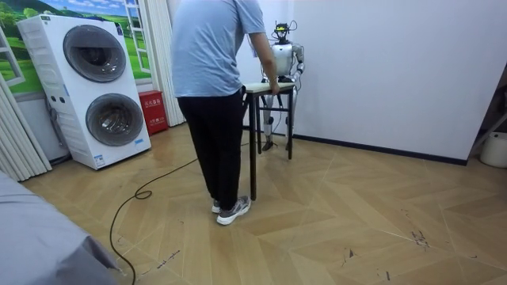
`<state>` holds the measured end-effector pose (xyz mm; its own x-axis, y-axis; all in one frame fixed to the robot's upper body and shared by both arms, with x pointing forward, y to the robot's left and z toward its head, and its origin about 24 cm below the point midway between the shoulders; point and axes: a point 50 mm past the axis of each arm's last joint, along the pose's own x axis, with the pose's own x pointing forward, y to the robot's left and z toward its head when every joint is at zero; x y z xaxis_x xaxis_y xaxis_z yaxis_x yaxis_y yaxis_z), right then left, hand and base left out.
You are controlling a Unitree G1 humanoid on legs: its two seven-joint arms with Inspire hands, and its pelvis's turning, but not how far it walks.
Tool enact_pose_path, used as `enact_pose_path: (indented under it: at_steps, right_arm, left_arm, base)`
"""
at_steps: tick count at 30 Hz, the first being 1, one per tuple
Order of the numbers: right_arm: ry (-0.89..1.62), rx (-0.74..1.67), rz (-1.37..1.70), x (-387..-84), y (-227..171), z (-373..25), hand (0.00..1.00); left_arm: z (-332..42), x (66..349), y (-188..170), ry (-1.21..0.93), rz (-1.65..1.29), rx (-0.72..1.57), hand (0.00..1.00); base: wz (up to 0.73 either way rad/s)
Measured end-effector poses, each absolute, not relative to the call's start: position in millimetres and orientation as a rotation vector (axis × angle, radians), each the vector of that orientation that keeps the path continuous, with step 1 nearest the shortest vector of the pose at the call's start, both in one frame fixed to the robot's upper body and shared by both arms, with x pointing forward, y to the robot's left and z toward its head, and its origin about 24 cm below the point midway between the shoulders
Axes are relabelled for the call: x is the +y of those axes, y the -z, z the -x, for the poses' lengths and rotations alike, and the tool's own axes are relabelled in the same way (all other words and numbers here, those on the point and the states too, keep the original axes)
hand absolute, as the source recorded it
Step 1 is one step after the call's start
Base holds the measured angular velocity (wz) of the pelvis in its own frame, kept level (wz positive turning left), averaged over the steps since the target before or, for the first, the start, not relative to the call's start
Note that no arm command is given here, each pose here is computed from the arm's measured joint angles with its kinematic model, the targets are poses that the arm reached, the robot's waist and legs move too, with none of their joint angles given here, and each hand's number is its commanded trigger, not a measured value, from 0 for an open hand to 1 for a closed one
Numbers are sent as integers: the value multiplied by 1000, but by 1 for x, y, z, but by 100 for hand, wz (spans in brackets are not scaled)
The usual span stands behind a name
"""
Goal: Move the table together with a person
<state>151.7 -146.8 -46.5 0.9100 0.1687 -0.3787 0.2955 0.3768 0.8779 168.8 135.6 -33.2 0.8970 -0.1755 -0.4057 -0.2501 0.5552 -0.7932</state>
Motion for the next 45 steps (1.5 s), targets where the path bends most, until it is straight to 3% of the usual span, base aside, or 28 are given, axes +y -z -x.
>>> enact_pose_path:
  at_steps: [24,37,45]
  right_arm:
    - [38,407,-1168,-146,38,-167,100]
    - [25,395,-1189,-141,38,-166,100]
    - [28,405,-1171,-145,39,-163,100]
  left_arm:
    - [-173,136,27,-38,992,426,100]
    - [-174,140,23,-35,980,409,100]
    - [-169,138,27,-38,1005,432,100]
  base:
    - [8]
    - [26]
    - [69]
